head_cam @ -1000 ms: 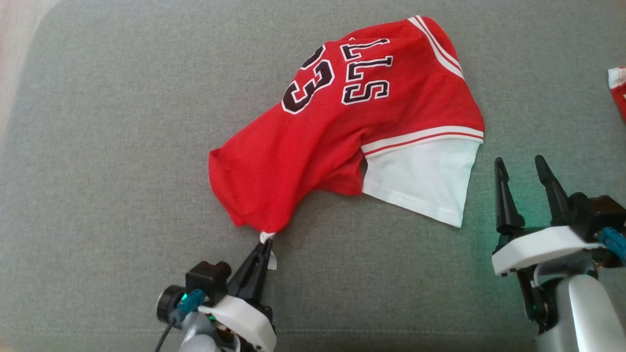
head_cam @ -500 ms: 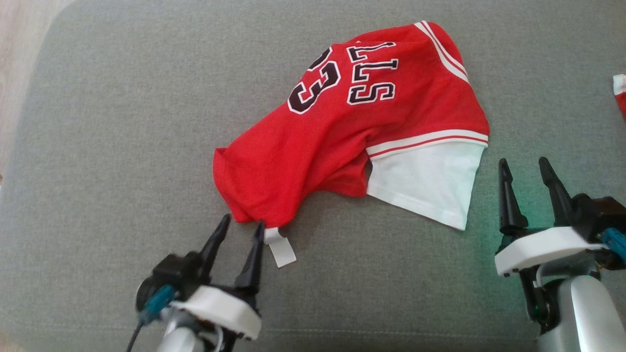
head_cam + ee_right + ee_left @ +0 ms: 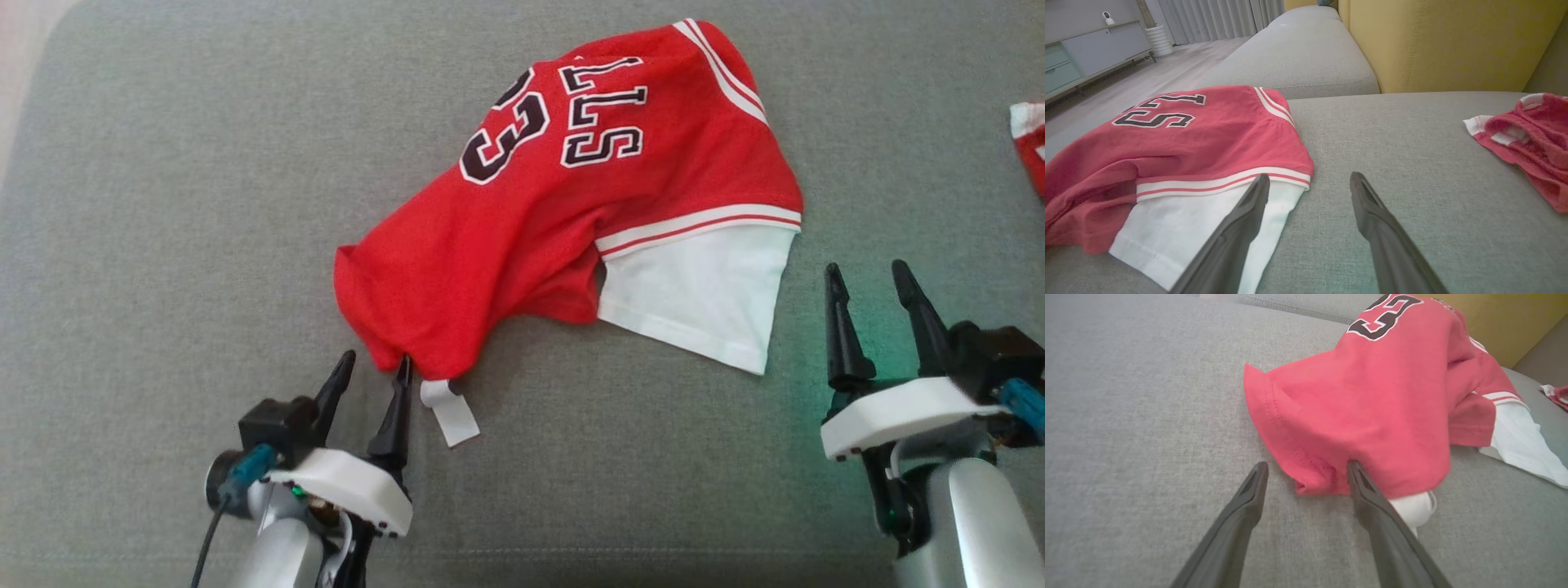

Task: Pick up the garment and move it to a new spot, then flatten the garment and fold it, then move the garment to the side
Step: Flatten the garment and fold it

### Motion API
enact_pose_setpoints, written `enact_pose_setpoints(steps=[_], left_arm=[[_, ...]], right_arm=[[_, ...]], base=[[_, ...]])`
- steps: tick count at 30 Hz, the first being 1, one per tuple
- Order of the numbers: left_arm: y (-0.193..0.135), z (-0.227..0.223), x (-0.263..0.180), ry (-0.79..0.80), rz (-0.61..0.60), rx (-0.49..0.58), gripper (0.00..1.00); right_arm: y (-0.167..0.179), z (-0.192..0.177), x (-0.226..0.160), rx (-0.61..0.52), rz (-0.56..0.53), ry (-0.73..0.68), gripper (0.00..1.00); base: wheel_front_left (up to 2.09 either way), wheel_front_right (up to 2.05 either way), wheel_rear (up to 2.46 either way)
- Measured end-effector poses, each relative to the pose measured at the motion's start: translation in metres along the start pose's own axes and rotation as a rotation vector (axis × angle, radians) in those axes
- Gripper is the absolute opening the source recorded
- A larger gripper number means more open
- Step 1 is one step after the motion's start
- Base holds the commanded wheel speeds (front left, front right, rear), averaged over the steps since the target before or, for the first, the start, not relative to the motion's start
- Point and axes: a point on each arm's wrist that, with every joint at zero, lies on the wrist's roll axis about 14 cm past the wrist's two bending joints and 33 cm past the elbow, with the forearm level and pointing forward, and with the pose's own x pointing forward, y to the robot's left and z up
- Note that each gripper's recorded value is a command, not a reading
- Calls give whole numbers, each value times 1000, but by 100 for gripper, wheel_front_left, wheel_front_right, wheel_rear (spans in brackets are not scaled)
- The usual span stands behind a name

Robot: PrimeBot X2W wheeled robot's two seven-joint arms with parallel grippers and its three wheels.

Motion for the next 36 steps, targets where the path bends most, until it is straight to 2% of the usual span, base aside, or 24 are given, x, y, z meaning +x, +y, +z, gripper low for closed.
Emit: enact_pose_setpoints(steps=[7,8,9,10,11,12,17,27,28,30,36], left_arm=[[0,-20,5,69,-6,4,100],[0,-21,7,72,-8,7,97],[0,-20,12,70,-11,12,74],[0,-20,12,70,-11,12,37],[0,-18,14,67,-12,14,12],[1,-17,15,64,-12,15,0],[9,-9,15,42,18,5,0],[66,0,-14,9,200,15,0],[69,-1,-16,12,208,14,6],[72,-1,-18,10,219,12,100],[71,9,-18,-24,224,4,100]], right_arm=[[-9,-3,-3,1,-27,9,100],[-10,-4,-3,1,-30,10,100],[-11,-4,-4,2,-33,11,100],[-11,-4,-4,2,-33,11,100],[-11,-4,-4,2,-33,12,100],[-12,-4,-3,2,-33,11,100],[-10,-3,-1,3,-30,5,100],[3,-2,6,4,8,1,100],[4,-3,6,4,10,2,100],[5,-3,7,4,13,2,100],[6,-1,5,7,15,-5,100]], base=[[0,0,0],[0,0,0],[0,0,0],[0,0,0],[0,0,0],[0,0,0],[0,0,0],[0,0,0],[0,0,0],[0,0,0],[0,0,0]])
